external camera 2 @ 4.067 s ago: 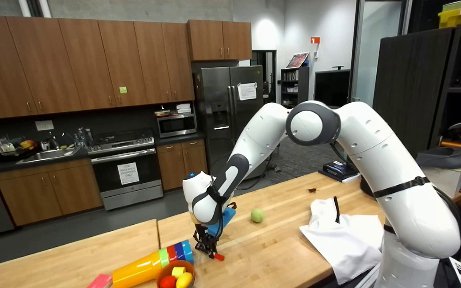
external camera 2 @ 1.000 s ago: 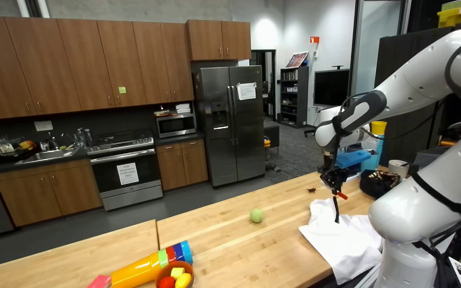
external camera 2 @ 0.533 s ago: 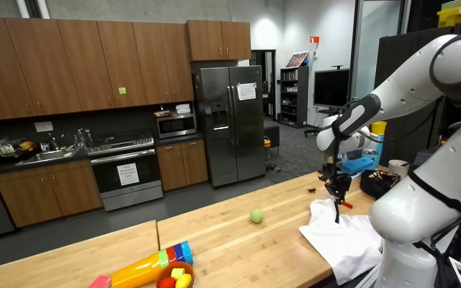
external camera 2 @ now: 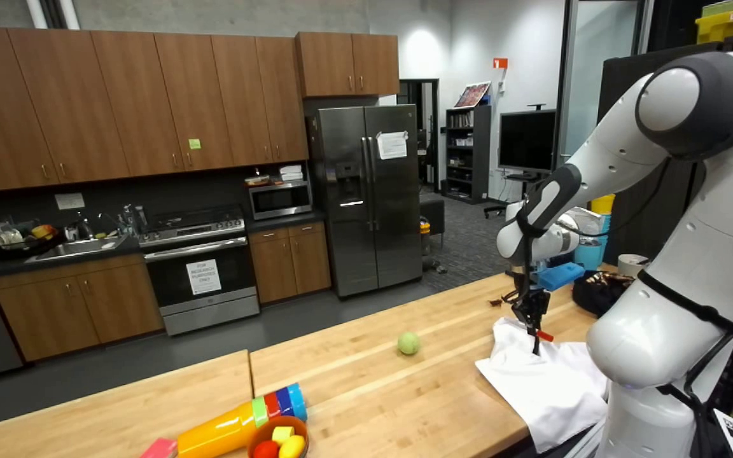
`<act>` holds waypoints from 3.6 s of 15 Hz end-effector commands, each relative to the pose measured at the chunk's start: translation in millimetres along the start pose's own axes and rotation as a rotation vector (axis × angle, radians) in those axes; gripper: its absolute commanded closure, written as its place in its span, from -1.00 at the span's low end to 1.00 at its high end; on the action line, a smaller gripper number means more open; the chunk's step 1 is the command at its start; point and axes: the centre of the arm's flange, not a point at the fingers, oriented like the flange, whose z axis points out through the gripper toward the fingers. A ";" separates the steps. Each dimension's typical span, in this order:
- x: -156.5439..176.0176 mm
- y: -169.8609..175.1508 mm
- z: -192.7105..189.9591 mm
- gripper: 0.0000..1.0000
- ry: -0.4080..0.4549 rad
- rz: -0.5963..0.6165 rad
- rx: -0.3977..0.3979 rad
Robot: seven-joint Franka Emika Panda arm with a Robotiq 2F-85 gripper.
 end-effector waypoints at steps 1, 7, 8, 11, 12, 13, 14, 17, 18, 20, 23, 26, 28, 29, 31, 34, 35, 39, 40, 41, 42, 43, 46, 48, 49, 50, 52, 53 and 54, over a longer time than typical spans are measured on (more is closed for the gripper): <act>-33.6 -13.3 38.7 0.90 0.025 -0.020 -0.009; -24.0 -7.5 59.0 0.90 0.019 -0.026 -0.041; -24.1 -7.1 62.5 0.90 0.010 -0.028 -0.042; 12.5 6.1 50.1 0.50 -0.022 -0.027 -0.023; 11.8 5.7 54.2 0.39 -0.035 -0.028 -0.020; 11.5 5.6 56.6 0.28 -0.041 -0.028 -0.019; 11.5 5.5 57.6 0.13 -0.044 -0.029 -0.018; 11.6 5.6 58.1 -0.41 -0.046 -0.029 -0.018; 10.3 1.9 52.8 -0.42 -0.026 -0.051 -0.042; 15.8 -5.3 43.0 -0.62 -0.001 -0.083 -0.063; 31.8 -14.7 32.2 -0.96 0.031 -0.160 -0.127; 45.4 -23.4 21.7 -1.00 0.078 -0.239 -0.170; 55.1 -31.5 15.6 -1.00 0.107 -0.267 -0.189; 58.9 -35.3 13.3 -1.00 0.116 -0.279 -0.190; 67.9 -42.8 9.1 -1.00 0.124 -0.294 -0.199; 83.3 -54.3 -1.6 -1.00 0.134 -0.303 -0.249; 91.0 -60.1 -5.2 -1.00 0.135 -0.312 -0.260; 114.1 -83.5 -16.8 -1.00 0.137 -0.337 -0.280; 119.4 -89.1 -19.1 -1.00 0.133 -0.347 -0.288; 124.1 -94.1 -21.3 -1.00 0.132 -0.354 -0.291; 129.6 -98.9 -22.4 -1.00 0.124 -0.356 -0.295; 133.3 -102.9 -22.2 -0.93 0.115 -0.359 -0.293; 143.6 -111.2 -20.7 -0.78 0.087 -0.364 -0.300; 147.9 -114.0 -19.4 -0.75 0.074 -0.364 -0.301; 149.7 -114.0 -17.9 -0.80 0.067 -0.361 -0.300; 150.9 -113.6 -16.9 -0.80 0.059 -0.359 -0.297; 153.1 -112.3 -14.1 -0.57 0.049 -0.355 -0.299; 154.1 -111.9 -13.5 -0.38 0.046 -0.353 -0.297; 154.7 -112.2 -13.1 -0.27 0.045 -0.354 -0.298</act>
